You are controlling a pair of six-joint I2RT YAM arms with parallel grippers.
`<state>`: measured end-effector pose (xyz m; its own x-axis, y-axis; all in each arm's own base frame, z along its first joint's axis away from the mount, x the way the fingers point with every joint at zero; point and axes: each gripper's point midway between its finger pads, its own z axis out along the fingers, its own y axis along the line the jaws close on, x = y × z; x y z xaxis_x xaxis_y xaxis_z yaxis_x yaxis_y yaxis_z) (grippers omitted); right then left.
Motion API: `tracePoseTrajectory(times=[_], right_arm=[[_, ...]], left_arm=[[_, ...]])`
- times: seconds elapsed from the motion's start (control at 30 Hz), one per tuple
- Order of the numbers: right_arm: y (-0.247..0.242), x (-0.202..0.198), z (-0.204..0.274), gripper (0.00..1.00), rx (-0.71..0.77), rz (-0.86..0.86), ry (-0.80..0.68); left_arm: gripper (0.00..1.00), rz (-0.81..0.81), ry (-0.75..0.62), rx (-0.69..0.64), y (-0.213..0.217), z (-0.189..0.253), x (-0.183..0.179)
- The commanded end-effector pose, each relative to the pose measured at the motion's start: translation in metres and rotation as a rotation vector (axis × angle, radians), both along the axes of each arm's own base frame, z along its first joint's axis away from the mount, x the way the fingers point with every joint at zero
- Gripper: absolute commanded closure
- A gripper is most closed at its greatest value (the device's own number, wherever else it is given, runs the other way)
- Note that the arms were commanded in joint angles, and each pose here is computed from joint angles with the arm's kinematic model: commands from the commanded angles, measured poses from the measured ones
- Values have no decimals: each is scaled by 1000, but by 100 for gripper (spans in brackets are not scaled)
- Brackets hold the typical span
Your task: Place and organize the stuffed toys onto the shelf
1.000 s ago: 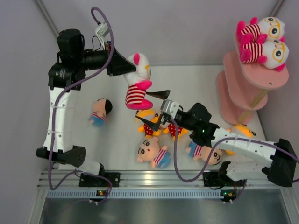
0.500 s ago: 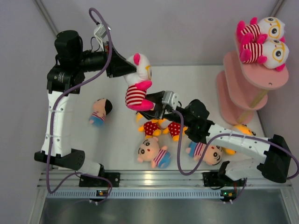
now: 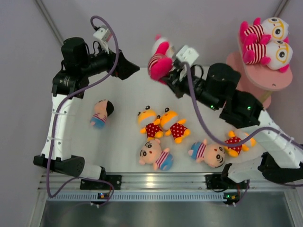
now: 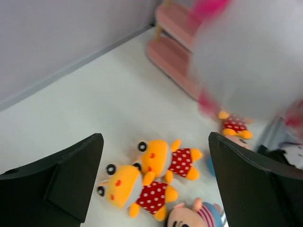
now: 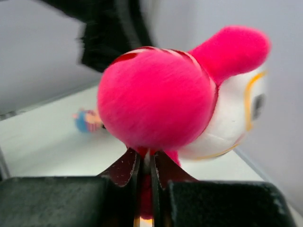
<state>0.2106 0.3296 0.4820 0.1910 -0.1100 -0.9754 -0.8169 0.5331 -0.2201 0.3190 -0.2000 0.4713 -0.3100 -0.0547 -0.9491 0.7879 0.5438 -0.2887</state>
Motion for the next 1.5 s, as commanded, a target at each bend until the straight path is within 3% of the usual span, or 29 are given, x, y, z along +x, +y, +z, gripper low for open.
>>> tracePoseTrajectory(times=[0.0, 0.03, 0.07, 0.1, 0.13, 0.3, 0.37, 0.53, 0.63, 0.8, 1.1, 1.47], right_arm=[[-142, 31, 19, 100, -159, -622, 117], [-167, 26, 4, 100, -261, -690, 157], [-176, 27, 4, 100, -276, -747, 172], [-200, 23, 20, 100, -200, -843, 182], [-217, 18, 11, 100, -244, -896, 199], [-285, 6, 1, 100, -228, -1058, 259], [-326, 2, 2, 100, -223, -1199, 266], [-378, -4, -4, 100, -370, -1390, 264], [-386, 3, -30, 96, -557, -1407, 310], [-398, 17, -49, 93, -680, -1415, 369], [-395, 58, -68, 92, -721, -1361, 456], [-419, 48, -71, 82, -724, -1457, 479]], left_arm=[[2, 336, -136, 161, 50, 0, 31], [2, 383, -114, 190, 57, -9, 37], [2, 413, -126, 235, 65, -16, 43], [2, 444, -122, 260, 71, -22, 47], [2, 465, -98, 295, 75, -38, 51], [2, 400, -62, 371, 74, -78, 45], [2, 363, -64, 379, 70, -84, 41], [2, 312, -43, 408, 65, -103, 42], [2, 288, -20, 414, 61, -114, 46], [2, 267, 8, 417, 57, -124, 50], [2, 243, 39, 442, 57, -138, 48], [2, 228, 55, 432, 53, -139, 49]])
